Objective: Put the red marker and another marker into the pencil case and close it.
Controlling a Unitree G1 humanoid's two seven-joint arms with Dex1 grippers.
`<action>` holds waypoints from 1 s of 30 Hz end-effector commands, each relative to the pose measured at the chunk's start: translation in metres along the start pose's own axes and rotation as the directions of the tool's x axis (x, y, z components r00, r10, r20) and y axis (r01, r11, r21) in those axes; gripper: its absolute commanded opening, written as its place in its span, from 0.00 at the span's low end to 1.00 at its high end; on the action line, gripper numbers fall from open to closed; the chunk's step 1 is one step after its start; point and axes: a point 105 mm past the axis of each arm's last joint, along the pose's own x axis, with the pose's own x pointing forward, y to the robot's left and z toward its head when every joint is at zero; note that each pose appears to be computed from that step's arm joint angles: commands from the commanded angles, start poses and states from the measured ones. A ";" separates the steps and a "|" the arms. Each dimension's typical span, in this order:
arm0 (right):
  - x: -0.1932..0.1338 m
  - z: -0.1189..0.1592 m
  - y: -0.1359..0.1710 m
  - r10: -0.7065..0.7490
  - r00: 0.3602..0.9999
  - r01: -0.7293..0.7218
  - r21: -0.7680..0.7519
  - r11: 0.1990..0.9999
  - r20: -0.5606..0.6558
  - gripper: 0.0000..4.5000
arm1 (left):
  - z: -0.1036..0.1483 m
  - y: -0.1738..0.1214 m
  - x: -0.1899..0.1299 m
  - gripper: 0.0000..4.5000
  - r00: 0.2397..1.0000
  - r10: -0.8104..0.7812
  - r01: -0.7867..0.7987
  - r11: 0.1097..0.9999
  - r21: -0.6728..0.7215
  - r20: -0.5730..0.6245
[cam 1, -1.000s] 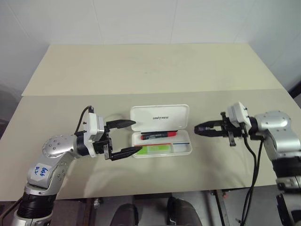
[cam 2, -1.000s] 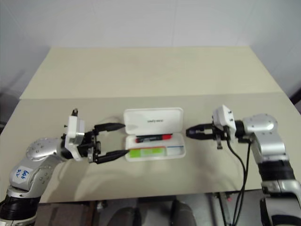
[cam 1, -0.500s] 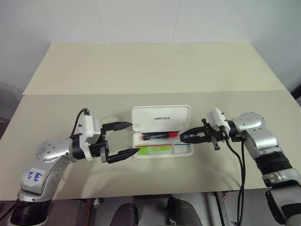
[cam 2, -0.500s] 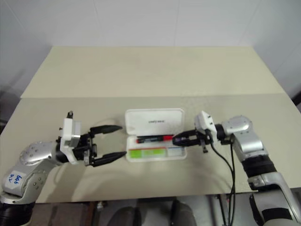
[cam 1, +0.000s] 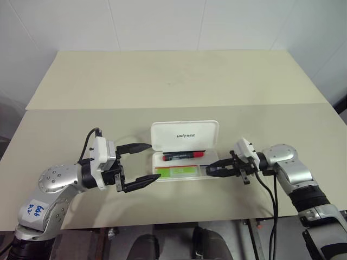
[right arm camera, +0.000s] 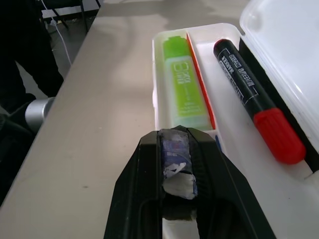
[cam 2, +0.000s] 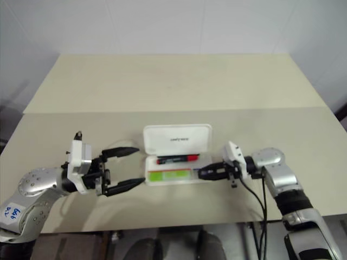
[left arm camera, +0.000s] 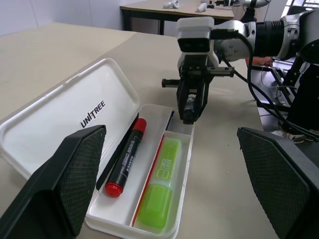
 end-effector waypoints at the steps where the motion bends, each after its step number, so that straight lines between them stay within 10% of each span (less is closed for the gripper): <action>1: 0.001 0.007 -0.001 0.045 0.999 -0.045 -0.046 0.998 0.016 0.09 | 0.013 0.000 0.000 1.00 1.000 -0.010 0.010 0.999 0.043 0.022; 9: 0.004 -0.002 -0.005 0.057 0.998 -0.057 -0.046 0.997 -0.019 0.09 | 0.015 0.003 0.001 1.00 1.000 0.000 -0.001 0.999 0.052 0.026; 21: -0.009 0.009 -0.019 0.018 1.000 -0.020 -0.113 0.993 -0.023 0.99 | 0.016 0.006 0.002 1.00 0.999 0.009 -0.011 0.998 0.066 0.031; 30: -0.018 0.046 -0.015 -0.025 0.992 0.040 -0.121 0.992 0.120 0.99 | 0.016 0.009 0.002 1.00 0.999 0.013 -0.016 0.997 0.072 0.031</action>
